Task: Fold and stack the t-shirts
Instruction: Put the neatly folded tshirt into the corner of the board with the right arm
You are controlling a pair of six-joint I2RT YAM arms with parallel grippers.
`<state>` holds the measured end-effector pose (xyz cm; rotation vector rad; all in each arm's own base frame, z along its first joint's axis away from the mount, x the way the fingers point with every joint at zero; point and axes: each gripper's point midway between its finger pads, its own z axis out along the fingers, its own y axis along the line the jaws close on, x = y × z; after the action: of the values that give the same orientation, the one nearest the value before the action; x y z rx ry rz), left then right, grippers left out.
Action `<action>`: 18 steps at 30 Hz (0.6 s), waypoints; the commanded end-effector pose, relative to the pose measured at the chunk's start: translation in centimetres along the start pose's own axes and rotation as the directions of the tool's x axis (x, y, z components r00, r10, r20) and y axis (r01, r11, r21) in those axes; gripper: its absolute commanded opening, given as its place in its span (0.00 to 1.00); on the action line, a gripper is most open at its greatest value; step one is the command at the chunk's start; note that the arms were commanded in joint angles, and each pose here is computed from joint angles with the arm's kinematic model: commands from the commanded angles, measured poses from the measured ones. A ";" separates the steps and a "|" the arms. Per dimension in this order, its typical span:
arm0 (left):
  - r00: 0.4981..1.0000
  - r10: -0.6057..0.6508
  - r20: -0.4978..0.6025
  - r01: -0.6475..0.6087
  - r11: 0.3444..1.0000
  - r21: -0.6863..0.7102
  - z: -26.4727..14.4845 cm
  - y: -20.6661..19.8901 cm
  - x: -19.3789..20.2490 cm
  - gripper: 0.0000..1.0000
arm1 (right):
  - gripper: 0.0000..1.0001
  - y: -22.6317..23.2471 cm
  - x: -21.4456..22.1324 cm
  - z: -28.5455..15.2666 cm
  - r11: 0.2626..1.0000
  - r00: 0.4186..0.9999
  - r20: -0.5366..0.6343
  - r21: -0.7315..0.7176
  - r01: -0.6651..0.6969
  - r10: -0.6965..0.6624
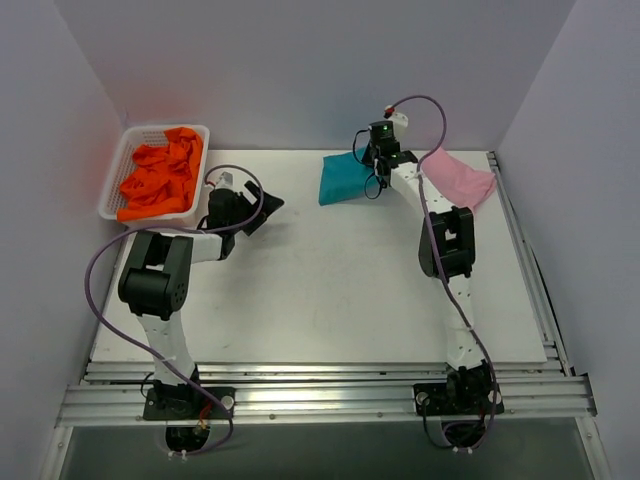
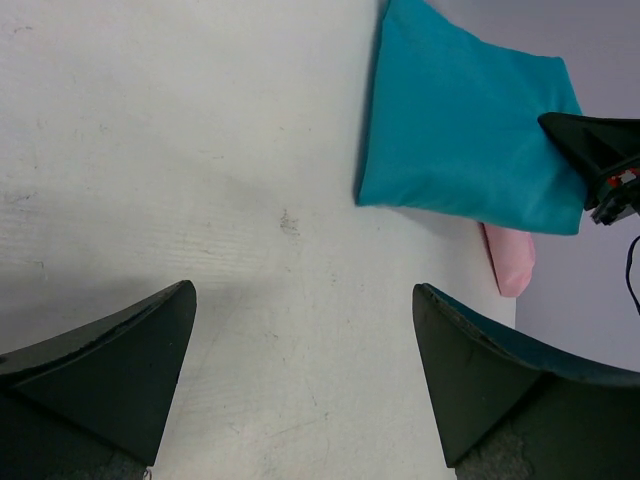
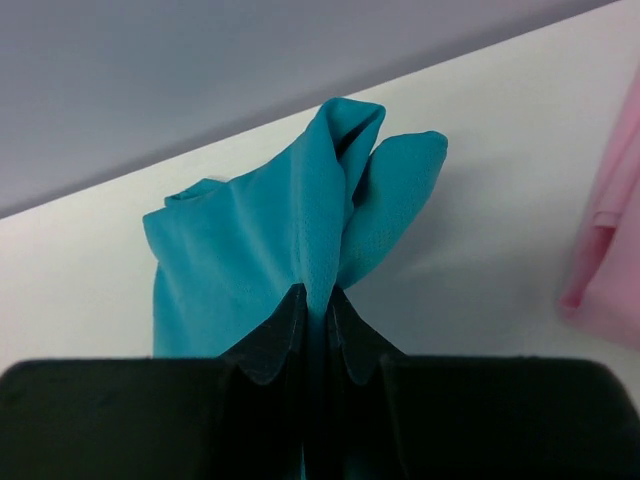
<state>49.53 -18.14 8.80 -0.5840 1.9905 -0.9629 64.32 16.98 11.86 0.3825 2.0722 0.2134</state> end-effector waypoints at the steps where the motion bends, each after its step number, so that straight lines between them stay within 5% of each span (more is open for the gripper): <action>1: 1.000 0.007 0.013 -0.008 0.998 0.065 0.5 -0.9 -0.6 0.98 | 0.00 -3.4 -4.3 0.3 0.997 0.999 0.045 0.075 0.007 -0.010; 18: 1.000 -0.009 -0.008 0.010 0.996 0.093 2.0 -0.4 0.1 0.99 | 0.00 -14.0 -13.4 -2.5 0.978 0.989 0.146 0.200 -0.052 0.022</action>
<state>49.68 -18.94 5.88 -0.5954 2.0273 -1.0106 67.01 0.13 12.97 0.5717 2.0406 0.0201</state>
